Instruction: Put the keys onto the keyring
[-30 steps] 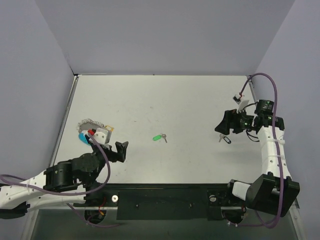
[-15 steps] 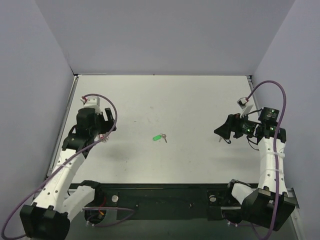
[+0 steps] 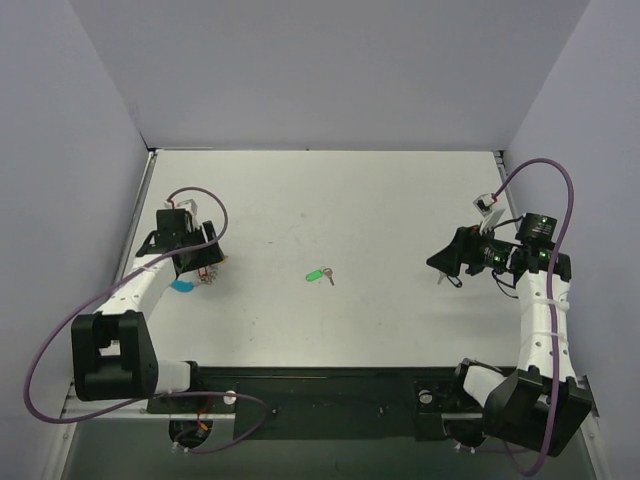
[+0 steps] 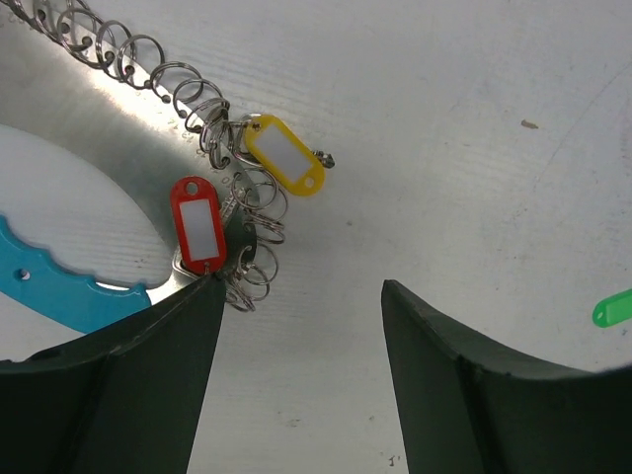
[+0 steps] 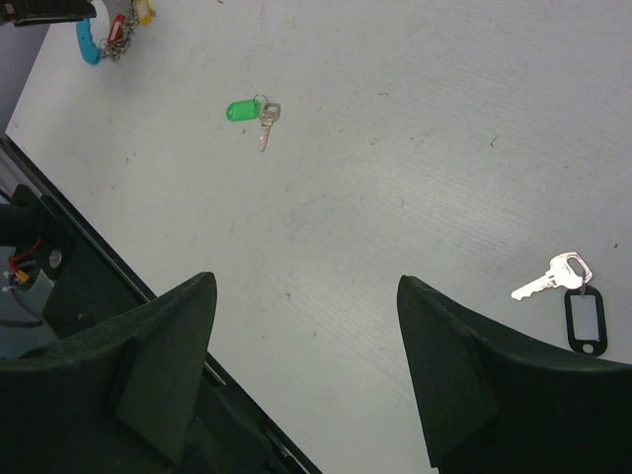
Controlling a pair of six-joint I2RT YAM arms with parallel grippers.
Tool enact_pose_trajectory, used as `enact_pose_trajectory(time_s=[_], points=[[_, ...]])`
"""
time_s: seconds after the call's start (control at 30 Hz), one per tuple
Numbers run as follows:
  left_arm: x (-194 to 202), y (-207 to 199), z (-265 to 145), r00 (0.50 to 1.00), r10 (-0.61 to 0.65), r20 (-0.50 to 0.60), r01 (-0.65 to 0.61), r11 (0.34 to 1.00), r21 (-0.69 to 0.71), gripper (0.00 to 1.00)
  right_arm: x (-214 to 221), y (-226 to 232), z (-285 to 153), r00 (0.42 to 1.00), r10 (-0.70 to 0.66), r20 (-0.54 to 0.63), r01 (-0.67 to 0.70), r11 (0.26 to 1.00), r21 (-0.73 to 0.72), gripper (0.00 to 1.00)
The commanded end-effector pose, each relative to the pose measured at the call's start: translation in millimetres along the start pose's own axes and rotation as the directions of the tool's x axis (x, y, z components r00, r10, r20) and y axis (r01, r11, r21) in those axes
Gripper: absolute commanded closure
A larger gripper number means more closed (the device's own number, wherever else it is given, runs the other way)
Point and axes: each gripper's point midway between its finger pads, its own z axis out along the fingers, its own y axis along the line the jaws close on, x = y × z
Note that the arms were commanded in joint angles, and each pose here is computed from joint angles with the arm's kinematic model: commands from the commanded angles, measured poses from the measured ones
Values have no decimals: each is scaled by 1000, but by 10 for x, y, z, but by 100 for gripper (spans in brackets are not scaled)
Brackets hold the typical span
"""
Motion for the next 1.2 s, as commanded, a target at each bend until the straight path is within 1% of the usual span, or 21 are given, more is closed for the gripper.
enact_pose_trajectory(time_s=[0.0,0.07,0.1,0.13,0.27,0.3,0.33,0.47,0.57,0.73,1.17], points=[[-186,-86,8,997,69,22,-70,997,41,29,-3,28,-2,1000,13,5,-13,999,-36,32],[-96,-58,5,995,100,-3,-100,995,22,31,4,25,-3,1000,15,2,-15,999,-36,32],[-83,-5,-5,993,121,0,-120,993,-11,32,6,22,-1,1000,14,1,-14,999,-37,32],[-23,-65,-7,988,153,-11,-153,988,-10,32,10,20,0,1000,15,0,-15,999,-37,32],[80,3,-18,970,243,-20,-244,963,-114,34,22,22,10,1000,22,-5,-22,999,-47,33],[106,-15,-8,966,257,-27,-258,959,-113,38,18,24,6,1000,20,-4,-21,999,-45,33],[123,-1,-6,965,260,-34,-262,957,-122,40,27,19,13,1000,24,-7,-24,999,-48,33],[166,24,56,963,262,-57,-268,954,-132,53,37,14,12,1000,25,-9,-26,999,-46,33],[237,46,118,962,256,-91,-267,954,-135,69,37,19,10,1000,24,-9,-24,999,-47,33],[330,84,159,961,244,-132,-263,953,-148,70,47,21,11,1000,25,-9,-26,998,-50,34],[373,179,184,962,225,-155,-255,943,-213,67,53,17,11,1000,29,-9,-29,998,-53,34]])
